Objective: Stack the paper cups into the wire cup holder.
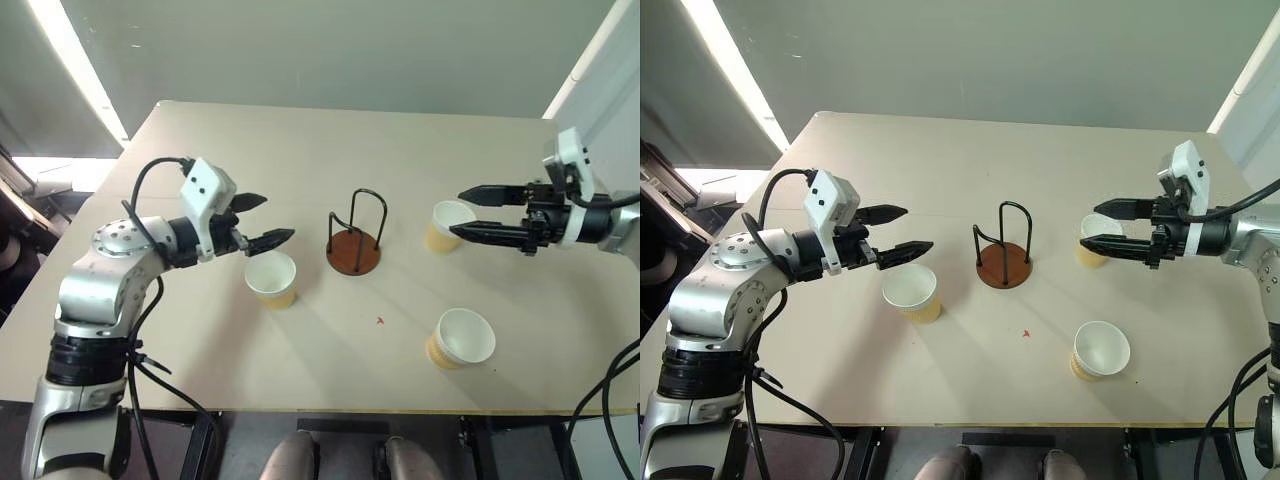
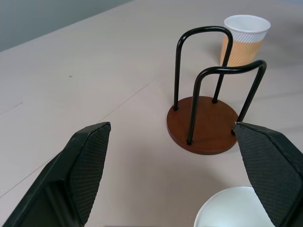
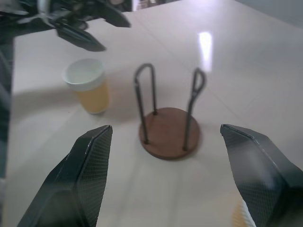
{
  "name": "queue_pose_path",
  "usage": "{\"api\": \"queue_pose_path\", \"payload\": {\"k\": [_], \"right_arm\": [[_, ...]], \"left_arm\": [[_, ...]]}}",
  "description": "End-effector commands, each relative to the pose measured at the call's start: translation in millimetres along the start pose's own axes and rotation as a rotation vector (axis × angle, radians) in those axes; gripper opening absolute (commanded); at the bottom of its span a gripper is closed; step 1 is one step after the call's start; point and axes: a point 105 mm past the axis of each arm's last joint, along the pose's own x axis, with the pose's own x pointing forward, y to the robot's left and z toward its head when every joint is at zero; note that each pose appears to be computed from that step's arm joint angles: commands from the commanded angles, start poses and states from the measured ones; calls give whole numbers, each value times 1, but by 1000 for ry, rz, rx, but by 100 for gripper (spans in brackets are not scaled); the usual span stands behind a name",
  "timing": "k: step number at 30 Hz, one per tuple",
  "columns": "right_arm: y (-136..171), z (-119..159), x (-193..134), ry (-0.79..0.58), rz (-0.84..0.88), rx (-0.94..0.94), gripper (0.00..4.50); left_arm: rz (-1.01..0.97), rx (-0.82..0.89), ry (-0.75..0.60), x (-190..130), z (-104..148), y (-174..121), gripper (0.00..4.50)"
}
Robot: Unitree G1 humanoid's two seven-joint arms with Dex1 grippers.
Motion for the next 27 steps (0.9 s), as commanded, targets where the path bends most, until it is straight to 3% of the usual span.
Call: {"api": "queue_pose_path", "payload": {"k": [1, 17, 27], "right_arm": [[10, 11, -1, -6, 29, -38, 379], [2, 6, 15, -13, -9, -46, 379], [3, 7, 9, -20, -32, -55, 379]], "left_arm": [[-20, 37, -29, 1, 11, -6, 444], [10, 43, -14, 6, 7, -1, 444], [-44, 39, -38, 31, 13, 2, 444]]}}
